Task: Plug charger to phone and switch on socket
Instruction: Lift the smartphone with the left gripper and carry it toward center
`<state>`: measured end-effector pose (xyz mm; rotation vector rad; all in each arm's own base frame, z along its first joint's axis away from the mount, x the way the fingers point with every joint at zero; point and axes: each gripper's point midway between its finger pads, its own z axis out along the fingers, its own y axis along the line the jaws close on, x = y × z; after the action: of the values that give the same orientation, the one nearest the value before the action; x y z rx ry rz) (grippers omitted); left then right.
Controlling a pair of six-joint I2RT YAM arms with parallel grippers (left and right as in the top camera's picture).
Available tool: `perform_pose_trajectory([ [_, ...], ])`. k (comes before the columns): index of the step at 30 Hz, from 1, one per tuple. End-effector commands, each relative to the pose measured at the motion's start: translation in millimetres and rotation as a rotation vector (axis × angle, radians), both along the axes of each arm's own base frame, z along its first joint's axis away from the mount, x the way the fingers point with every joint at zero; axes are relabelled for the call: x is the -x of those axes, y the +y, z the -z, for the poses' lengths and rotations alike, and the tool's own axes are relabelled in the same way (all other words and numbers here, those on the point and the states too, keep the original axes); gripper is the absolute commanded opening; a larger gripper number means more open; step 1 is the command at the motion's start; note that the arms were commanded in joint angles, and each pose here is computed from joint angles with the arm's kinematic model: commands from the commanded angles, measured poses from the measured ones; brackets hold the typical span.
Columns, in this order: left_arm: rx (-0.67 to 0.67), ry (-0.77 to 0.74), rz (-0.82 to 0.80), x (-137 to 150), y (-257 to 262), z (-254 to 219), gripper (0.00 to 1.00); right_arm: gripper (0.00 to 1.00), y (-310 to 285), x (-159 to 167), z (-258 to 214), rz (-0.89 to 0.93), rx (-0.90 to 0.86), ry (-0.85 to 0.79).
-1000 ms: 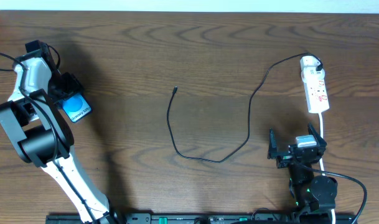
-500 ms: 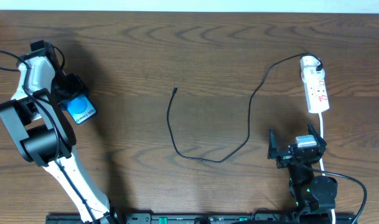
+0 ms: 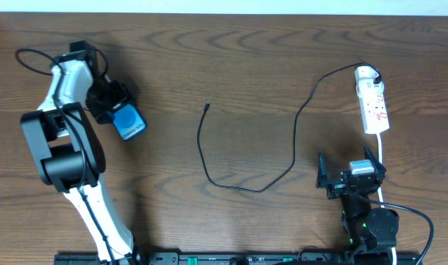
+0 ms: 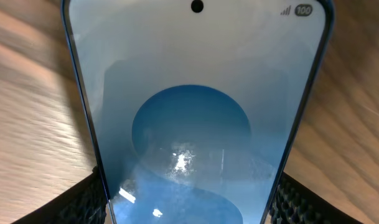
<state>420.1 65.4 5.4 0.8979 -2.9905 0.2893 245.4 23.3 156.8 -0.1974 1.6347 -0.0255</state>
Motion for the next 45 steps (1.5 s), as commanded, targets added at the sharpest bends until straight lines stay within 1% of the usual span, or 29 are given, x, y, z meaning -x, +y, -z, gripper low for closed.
perform_pose_trajectory([
  [1, 0.070, 0.007, 0.021, 2.1, -31.2, -1.1, 0.65, 0.99, 1.1, 0.4, 0.1, -0.003, -0.011, 0.000],
  [13, 0.062, 0.017, 0.118, 1.1, -81.5, -0.7, 0.65, 0.99, 1.1, 0.4, 0.2, -0.003, -0.011, 0.000],
  [17, -0.027, 0.031, 0.157, 3.2, -82.9, 2.3, 0.64, 0.99, 1.1, 0.4, 0.2, -0.003, -0.011, 0.000],
  [18, -0.093, 0.044, 0.152, 4.8, -77.2, 3.7, 0.64, 0.99, 1.1, 0.4, 0.2, -0.003, -0.011, 0.000],
  [19, -0.123, 0.051, 0.151, 5.8, -74.2, 3.9, 0.64, 0.99, 1.1, 0.4, 0.1, -0.003, -0.011, 0.000],
  [23, -0.184, 0.060, 0.155, 7.8, -65.2, 1.7, 0.64, 0.99, 1.1, 0.4, 0.1, -0.003, -0.011, 0.000],
  [26, -0.185, 0.047, 0.154, 5.9, -65.2, -3.0, 0.64, 0.99, 1.1, 0.4, 0.2, -0.003, -0.011, 0.000],
  [34, -0.180, -0.030, 0.141, 0.9, -67.2, -43.3, 0.64, 0.99, 1.1, 0.4, 0.2, -0.003, -0.011, 0.000],
  [40, -0.039, -0.059, 0.138, 7.3, -91.6, -67.6, 0.64, 0.99, 1.1, 0.4, 0.1, -0.003, -0.011, 0.000],
  [45, 0.007, -0.016, 0.108, 17.2, -98.5, -68.2, 0.64, 0.99, 1.1, 0.4, 0.1, -0.003, -0.011, 0.000],
])
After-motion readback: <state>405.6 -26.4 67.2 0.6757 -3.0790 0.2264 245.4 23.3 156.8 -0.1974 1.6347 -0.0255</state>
